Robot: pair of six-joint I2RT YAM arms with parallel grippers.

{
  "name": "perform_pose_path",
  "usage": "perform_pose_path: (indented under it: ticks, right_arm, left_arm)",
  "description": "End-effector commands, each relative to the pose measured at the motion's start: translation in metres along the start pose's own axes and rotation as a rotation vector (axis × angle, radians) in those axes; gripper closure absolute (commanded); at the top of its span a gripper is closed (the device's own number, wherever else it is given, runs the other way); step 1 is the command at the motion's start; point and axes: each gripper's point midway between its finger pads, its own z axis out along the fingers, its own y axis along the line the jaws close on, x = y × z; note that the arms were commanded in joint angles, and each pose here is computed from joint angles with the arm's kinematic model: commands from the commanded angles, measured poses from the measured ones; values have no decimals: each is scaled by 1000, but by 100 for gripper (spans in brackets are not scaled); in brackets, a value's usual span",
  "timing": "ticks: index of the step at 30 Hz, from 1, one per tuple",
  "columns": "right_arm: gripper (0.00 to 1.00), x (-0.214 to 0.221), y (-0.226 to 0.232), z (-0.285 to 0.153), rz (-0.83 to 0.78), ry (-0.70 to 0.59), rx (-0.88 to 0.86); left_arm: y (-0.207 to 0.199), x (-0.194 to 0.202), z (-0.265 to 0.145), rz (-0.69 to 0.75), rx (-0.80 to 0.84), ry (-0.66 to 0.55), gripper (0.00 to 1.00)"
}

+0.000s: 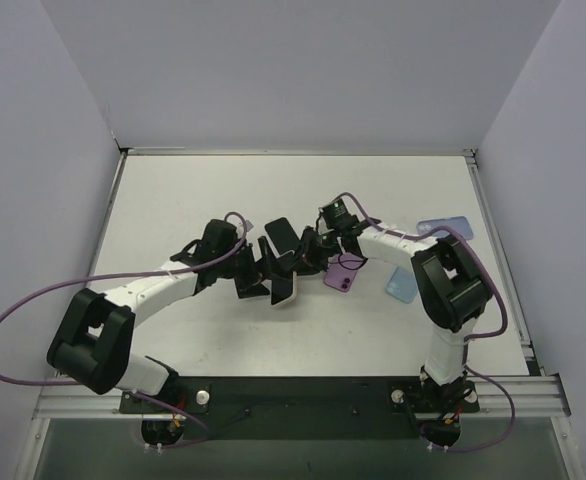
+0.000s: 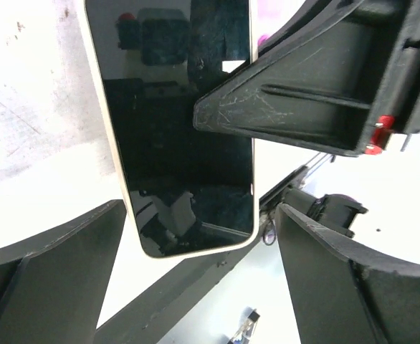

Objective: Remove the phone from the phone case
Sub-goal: Pick up the phone at the center of the board.

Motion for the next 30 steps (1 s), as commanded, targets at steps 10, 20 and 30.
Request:
perform_pose_path:
  ticks: [10,20,30]
  right_arm:
    - [100,-13,49,-58,-193,-149,-271]
    - [100,-19,86,-75,-187,-188,-556]
    - [100,-12,98,-73,-182,-144,-652]
  left_arm:
    - [-38,-26,-37,-118,430,-105,9]
    - [-52,-12,-38,-155,613,-58,13]
    - [-74,-19,-41,-204,754,-63,42]
